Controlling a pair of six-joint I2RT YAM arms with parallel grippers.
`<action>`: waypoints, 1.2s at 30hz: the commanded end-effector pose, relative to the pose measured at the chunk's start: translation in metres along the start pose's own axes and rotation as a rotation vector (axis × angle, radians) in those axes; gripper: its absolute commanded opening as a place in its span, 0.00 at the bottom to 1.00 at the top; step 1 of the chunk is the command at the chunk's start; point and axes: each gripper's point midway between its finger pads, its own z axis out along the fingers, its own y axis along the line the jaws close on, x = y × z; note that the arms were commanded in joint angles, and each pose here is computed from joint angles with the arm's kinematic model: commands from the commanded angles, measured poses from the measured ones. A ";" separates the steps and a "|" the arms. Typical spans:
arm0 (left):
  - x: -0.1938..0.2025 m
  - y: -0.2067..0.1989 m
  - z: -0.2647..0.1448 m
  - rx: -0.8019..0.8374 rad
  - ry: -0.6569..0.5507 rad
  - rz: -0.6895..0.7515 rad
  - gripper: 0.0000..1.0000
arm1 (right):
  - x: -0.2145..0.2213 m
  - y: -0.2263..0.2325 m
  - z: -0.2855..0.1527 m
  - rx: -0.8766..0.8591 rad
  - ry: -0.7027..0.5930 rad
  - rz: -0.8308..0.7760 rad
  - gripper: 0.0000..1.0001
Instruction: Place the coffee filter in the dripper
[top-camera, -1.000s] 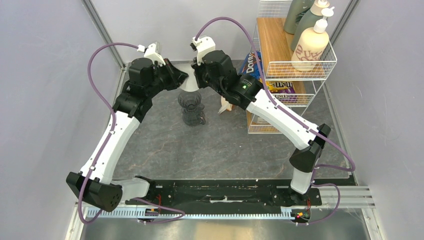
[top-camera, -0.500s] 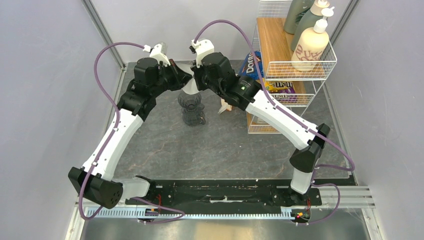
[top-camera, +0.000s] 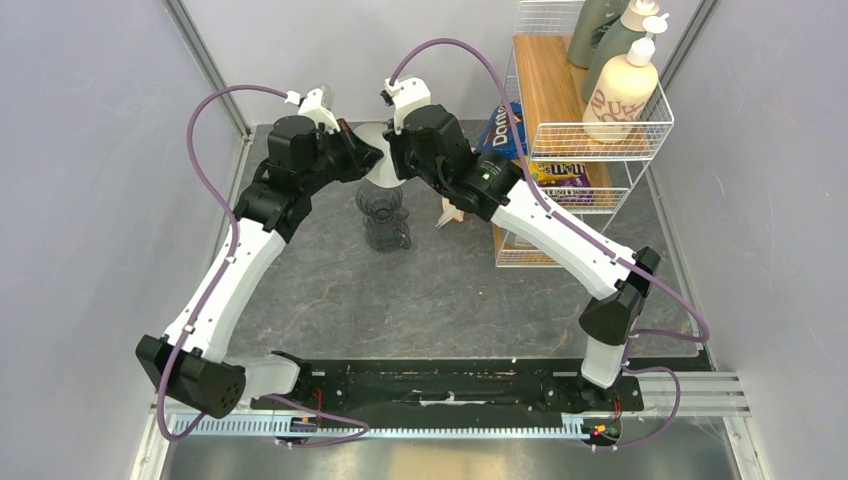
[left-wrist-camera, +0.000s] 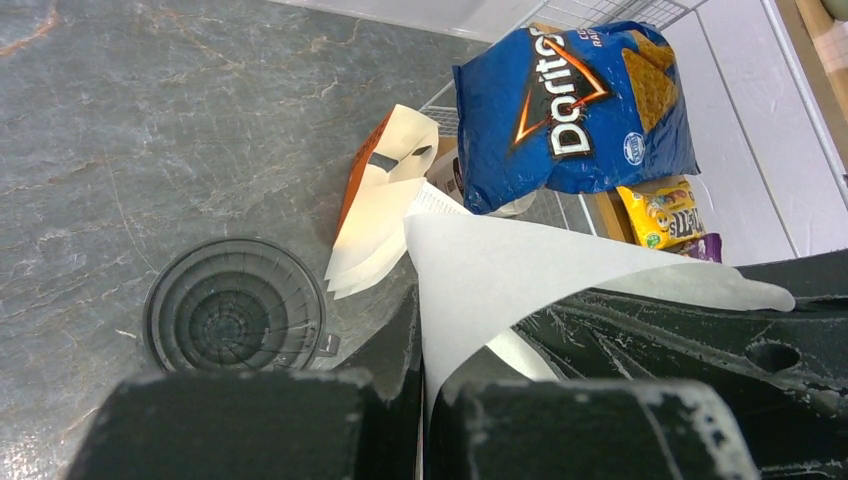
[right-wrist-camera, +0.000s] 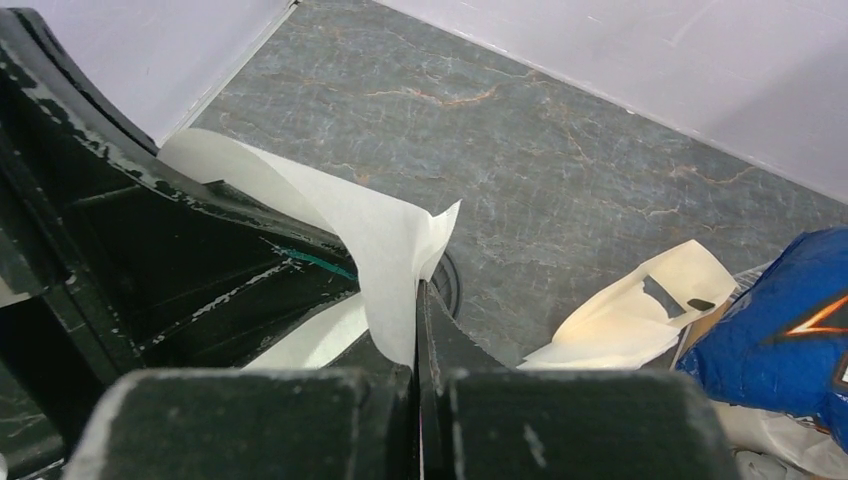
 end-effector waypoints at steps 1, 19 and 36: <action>-0.020 -0.013 -0.017 0.021 -0.067 -0.001 0.02 | -0.030 -0.005 -0.011 0.025 -0.093 0.043 0.00; -0.016 -0.020 -0.016 0.037 -0.051 -0.012 0.02 | -0.026 0.000 -0.015 -0.018 -0.077 0.033 0.01; -0.011 -0.011 -0.011 0.009 -0.022 -0.042 0.02 | -0.024 -0.015 -0.036 -0.060 -0.053 -0.050 0.45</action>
